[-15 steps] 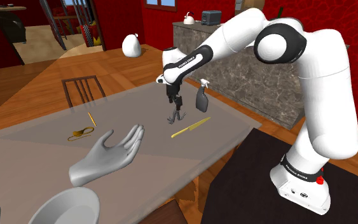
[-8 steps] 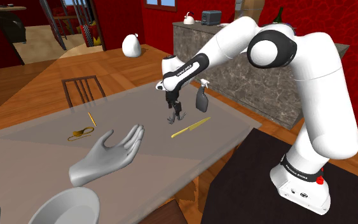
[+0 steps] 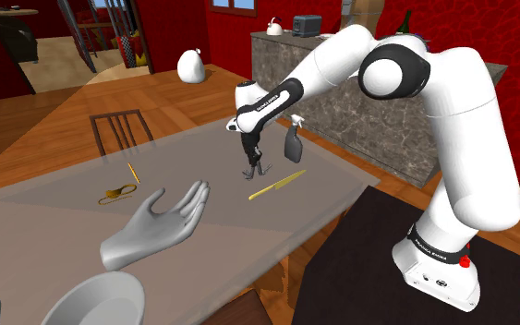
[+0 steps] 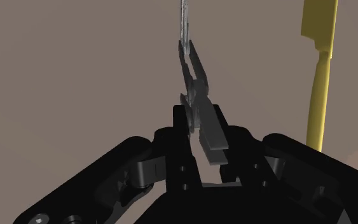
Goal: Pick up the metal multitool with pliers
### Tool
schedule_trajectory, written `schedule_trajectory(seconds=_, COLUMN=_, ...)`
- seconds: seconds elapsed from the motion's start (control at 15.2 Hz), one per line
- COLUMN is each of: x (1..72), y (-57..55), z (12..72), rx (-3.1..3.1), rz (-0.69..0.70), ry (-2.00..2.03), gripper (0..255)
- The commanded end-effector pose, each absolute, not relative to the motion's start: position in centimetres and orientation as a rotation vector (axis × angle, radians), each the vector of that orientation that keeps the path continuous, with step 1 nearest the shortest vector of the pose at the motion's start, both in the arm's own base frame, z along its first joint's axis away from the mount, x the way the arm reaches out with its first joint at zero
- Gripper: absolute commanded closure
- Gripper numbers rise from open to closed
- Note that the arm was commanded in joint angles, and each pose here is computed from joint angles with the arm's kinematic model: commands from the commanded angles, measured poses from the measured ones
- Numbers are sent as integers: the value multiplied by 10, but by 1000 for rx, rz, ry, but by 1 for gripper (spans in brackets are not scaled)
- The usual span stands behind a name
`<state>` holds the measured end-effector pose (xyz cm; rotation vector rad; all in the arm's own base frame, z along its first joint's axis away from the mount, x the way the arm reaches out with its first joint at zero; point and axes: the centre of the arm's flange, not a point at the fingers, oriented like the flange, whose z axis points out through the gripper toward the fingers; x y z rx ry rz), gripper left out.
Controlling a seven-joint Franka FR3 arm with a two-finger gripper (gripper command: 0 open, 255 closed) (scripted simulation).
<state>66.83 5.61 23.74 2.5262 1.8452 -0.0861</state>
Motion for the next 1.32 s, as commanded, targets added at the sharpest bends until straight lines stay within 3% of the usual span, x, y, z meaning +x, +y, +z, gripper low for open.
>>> schedule_trajectory(seconds=0.0, x=668, y=56, z=237, rx=2527, rz=-87, ry=1845, gripper=255)
schedule_trajectory(seconds=1.25, x=668, y=56, z=317, rx=2527, rz=-87, ry=1845, gripper=255)
